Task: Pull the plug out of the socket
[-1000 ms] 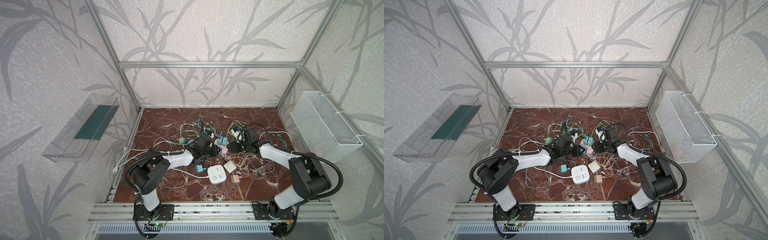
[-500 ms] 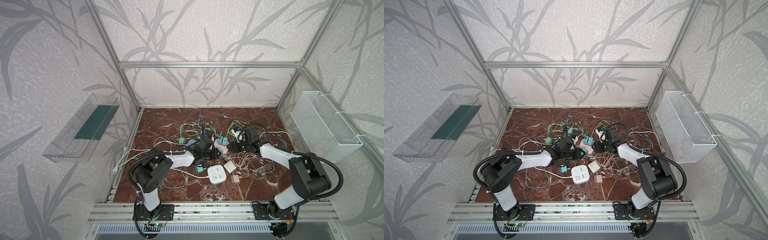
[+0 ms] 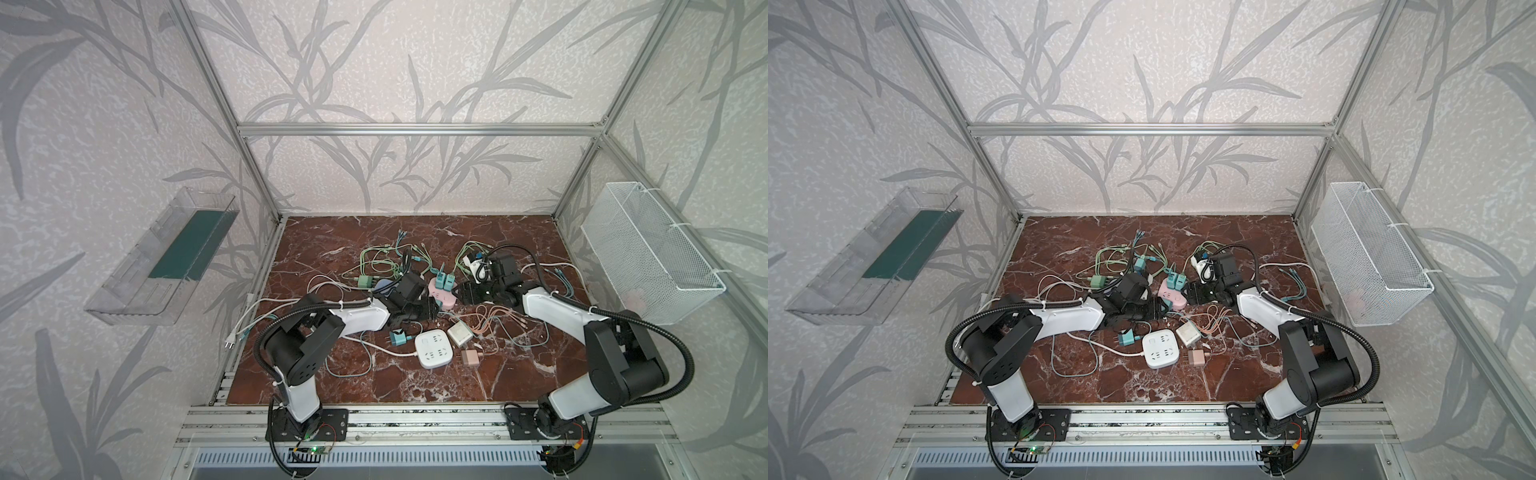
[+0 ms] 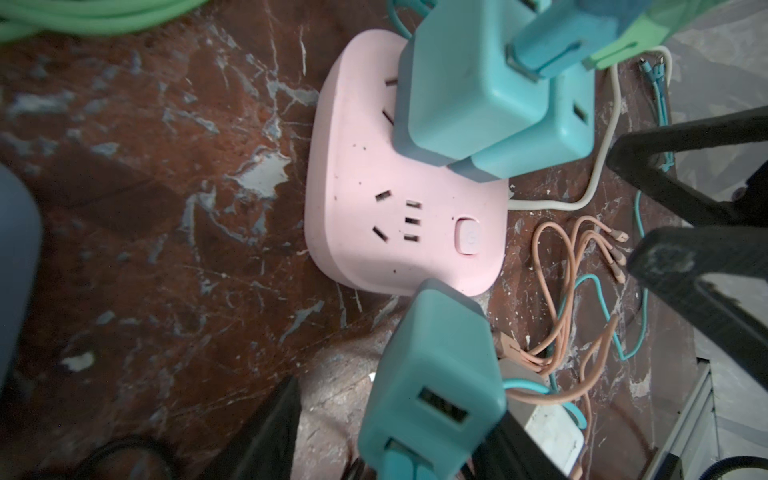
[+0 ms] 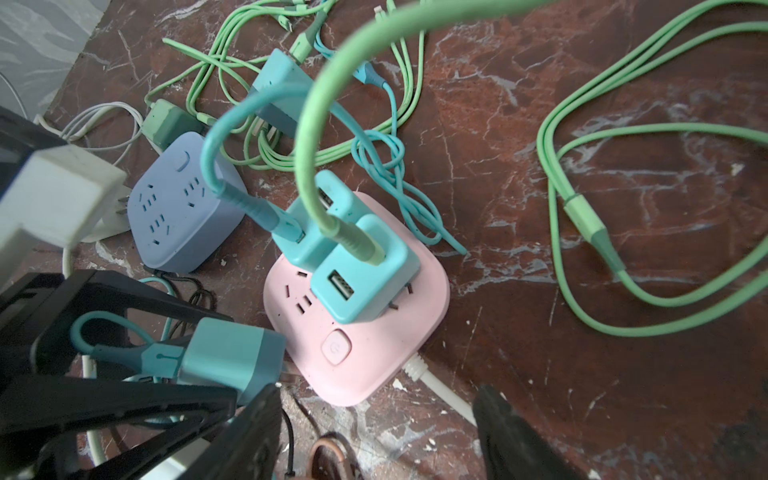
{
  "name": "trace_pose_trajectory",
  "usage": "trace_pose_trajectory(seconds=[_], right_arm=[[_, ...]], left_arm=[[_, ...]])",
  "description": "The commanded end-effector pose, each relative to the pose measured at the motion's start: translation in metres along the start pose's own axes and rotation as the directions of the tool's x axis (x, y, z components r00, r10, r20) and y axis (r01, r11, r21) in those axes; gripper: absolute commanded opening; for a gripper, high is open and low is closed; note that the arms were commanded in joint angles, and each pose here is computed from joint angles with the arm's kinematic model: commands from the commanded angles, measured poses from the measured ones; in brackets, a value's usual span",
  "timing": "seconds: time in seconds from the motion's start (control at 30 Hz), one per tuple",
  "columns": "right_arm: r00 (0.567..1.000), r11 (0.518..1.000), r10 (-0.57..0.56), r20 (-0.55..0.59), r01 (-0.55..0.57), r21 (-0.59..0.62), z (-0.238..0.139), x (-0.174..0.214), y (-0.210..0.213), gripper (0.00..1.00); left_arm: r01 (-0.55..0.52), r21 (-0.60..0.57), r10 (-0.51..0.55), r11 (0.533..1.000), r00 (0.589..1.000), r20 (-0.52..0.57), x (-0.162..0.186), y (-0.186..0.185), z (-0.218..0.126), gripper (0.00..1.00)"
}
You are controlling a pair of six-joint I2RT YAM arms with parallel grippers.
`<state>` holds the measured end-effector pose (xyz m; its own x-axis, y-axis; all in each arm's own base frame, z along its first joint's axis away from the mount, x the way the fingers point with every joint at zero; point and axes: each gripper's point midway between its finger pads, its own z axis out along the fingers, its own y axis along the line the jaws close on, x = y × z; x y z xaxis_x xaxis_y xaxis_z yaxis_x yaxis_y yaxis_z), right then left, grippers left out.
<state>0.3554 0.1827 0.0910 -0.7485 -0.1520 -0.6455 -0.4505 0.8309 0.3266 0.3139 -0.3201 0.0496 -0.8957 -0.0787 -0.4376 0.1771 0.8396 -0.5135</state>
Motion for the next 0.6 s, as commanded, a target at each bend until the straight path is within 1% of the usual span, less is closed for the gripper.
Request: trace_pose_trajectory(seconds=[0.0, 0.2, 0.3, 0.57], right_arm=[[0.999, 1.0, -0.021, 0.032, 0.022, -0.019, -0.008, -0.005, 0.005, 0.74], [0.999, 0.999, -0.029, 0.043, 0.03, -0.014, -0.012, -0.008, 0.006, 0.77], [0.999, 0.999, -0.033, 0.039, 0.033, -0.009, -0.014, -0.007, 0.006, 0.78], [0.998, 0.999, -0.044, 0.037, 0.043, 0.01, -0.015, -0.007, 0.004, 0.78]], left_arm=[[-0.011, -0.058, 0.013, 0.998, 0.999, 0.034, -0.012, 0.006, -0.008, 0.68], [-0.028, -0.125, 0.035, 0.992, 0.998, 0.058, -0.019, 0.015, -0.017, 0.78], [-0.037, -0.153, 0.047, 0.988, 0.997, 0.064, -0.022, 0.018, -0.021, 0.81], [-0.05, -0.178, 0.067, 0.983, 0.994, 0.088, -0.027, 0.02, -0.031, 0.82]])
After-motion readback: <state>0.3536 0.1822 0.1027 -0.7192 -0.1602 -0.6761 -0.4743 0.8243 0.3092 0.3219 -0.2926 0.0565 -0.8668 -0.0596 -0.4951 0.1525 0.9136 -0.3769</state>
